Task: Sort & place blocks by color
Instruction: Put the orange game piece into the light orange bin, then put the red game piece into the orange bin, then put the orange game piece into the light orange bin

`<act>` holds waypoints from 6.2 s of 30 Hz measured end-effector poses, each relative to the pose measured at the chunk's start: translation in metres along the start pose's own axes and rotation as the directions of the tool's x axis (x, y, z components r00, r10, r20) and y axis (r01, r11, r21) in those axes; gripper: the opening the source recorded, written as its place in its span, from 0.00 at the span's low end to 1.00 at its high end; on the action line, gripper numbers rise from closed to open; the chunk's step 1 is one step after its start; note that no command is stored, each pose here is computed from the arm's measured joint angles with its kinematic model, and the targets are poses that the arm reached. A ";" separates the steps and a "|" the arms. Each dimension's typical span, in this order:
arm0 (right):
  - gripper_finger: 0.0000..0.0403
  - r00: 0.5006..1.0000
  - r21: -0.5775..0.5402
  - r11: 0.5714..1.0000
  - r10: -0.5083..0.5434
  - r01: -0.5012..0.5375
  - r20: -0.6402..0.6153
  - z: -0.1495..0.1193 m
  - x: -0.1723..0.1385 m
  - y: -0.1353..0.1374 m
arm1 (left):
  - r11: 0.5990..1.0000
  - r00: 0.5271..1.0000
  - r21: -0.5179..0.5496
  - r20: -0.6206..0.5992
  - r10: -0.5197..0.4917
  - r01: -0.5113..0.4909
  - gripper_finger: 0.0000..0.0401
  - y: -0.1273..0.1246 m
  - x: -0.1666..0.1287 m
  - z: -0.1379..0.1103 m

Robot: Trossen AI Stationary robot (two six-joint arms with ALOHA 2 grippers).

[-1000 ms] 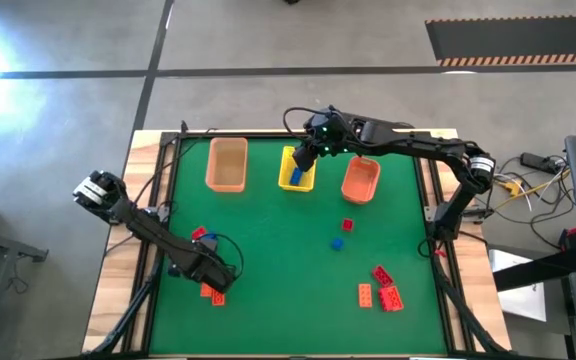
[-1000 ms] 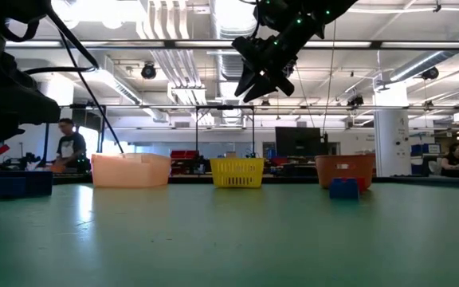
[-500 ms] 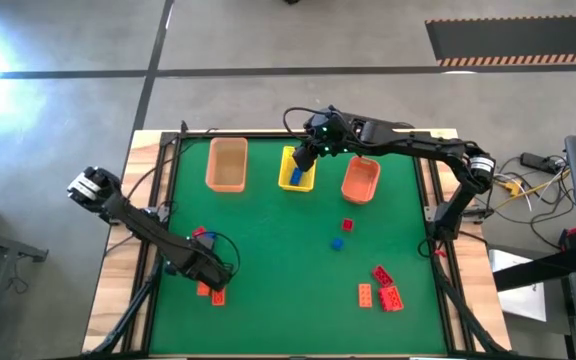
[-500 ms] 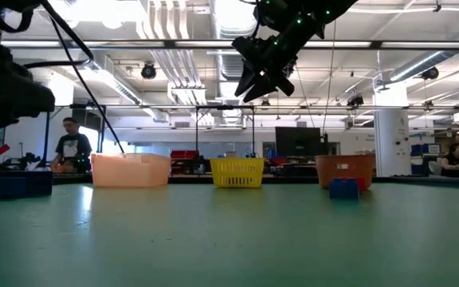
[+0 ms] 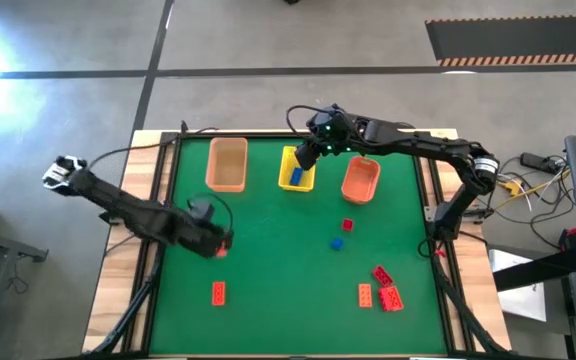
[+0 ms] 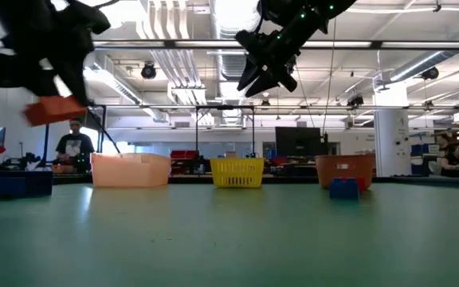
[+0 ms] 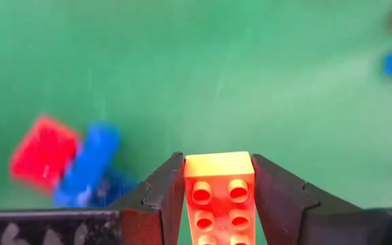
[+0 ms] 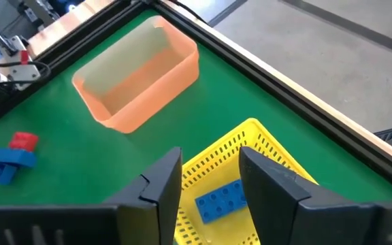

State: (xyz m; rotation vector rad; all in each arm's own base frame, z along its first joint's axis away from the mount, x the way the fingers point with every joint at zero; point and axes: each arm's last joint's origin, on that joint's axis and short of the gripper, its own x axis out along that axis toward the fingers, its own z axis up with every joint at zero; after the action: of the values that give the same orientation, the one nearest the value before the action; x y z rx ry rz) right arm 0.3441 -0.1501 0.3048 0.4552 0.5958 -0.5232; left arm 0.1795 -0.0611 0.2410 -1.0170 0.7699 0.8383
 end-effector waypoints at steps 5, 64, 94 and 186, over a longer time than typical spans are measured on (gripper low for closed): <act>0.32 1.000 -0.001 1.000 0.003 -0.003 0.005 0.003 -0.025 0.001 | 1.000 0.983 0.019 0.180 -0.023 0.020 0.32 0.008 -0.009 0.042; 0.28 0.982 0.268 0.956 0.151 -0.115 -0.118 -0.019 -0.071 0.041 | 0.981 0.960 0.121 0.253 0.119 -0.153 0.48 0.065 0.072 0.209; 0.51 0.718 0.465 0.657 -0.171 0.593 -0.674 -0.167 -0.057 0.048 | 0.950 0.818 0.256 0.498 -0.287 0.177 0.48 0.032 -0.012 0.180; 0.65 0.681 0.223 0.781 -0.321 0.583 -0.658 -0.100 -0.014 -0.048 | 0.952 0.863 0.189 0.408 -0.299 0.240 0.48 0.031 0.002 0.175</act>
State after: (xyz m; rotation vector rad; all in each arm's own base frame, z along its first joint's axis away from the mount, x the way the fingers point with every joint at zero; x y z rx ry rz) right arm 0.2659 -0.1284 0.2284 0.9080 1.2408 -1.0340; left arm 0.1802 0.1115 0.2852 -0.7577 0.2866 0.7214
